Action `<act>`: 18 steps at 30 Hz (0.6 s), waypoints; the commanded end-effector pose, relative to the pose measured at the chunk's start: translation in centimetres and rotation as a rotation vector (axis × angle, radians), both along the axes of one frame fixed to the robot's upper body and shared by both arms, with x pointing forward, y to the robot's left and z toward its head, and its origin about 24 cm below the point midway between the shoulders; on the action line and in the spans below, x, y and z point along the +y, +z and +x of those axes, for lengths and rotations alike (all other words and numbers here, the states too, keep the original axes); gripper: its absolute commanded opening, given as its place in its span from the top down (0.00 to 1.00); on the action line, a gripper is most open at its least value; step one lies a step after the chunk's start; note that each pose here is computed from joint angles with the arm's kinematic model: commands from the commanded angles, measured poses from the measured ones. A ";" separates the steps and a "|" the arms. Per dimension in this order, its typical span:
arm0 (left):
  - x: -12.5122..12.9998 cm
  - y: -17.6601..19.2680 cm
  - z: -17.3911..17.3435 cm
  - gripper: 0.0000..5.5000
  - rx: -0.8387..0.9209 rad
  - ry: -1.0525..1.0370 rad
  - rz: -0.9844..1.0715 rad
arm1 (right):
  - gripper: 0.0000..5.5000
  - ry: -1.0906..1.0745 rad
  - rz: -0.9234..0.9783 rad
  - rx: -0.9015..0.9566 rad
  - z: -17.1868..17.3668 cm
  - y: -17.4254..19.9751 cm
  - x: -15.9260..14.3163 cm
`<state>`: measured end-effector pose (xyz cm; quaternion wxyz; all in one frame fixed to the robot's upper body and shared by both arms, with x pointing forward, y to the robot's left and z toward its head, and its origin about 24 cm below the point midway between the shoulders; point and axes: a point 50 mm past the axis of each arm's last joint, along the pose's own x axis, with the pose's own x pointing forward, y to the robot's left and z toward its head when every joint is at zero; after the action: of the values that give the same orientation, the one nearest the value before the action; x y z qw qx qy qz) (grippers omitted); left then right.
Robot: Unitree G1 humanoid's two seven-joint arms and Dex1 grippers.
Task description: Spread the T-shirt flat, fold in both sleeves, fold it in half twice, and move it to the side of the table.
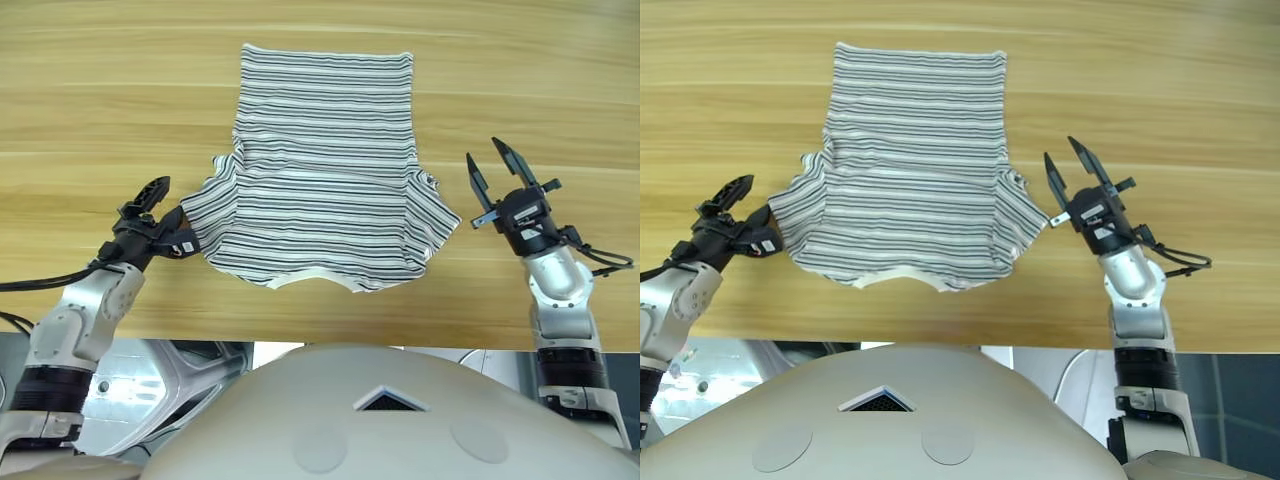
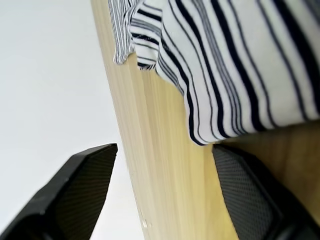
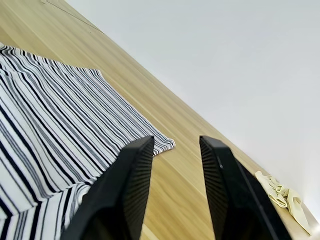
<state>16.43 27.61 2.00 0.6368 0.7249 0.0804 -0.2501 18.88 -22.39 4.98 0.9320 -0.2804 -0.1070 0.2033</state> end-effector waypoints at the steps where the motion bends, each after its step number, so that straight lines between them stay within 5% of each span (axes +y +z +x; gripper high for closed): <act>1: -0.6 -1.7 -1.4 0.36 0.147 -0.065 -0.001 | 0.70 0.000 0.004 -0.007 0.3 0.0 0.1; 13: -0.1 -2.0 -0.5 0.36 0.230 -0.141 0.067 | 0.70 -0.005 0.018 -0.004 0.3 -0.2 0.4; 18: -0.1 -2.2 -0.4 0.52 0.246 -0.122 0.061 | 0.70 -0.007 0.026 -0.002 0.2 -0.2 0.3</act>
<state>17.90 27.33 2.04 0.6040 0.7275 0.0631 -0.3192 18.89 -21.97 4.56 0.9358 -0.2686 -0.1051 0.2027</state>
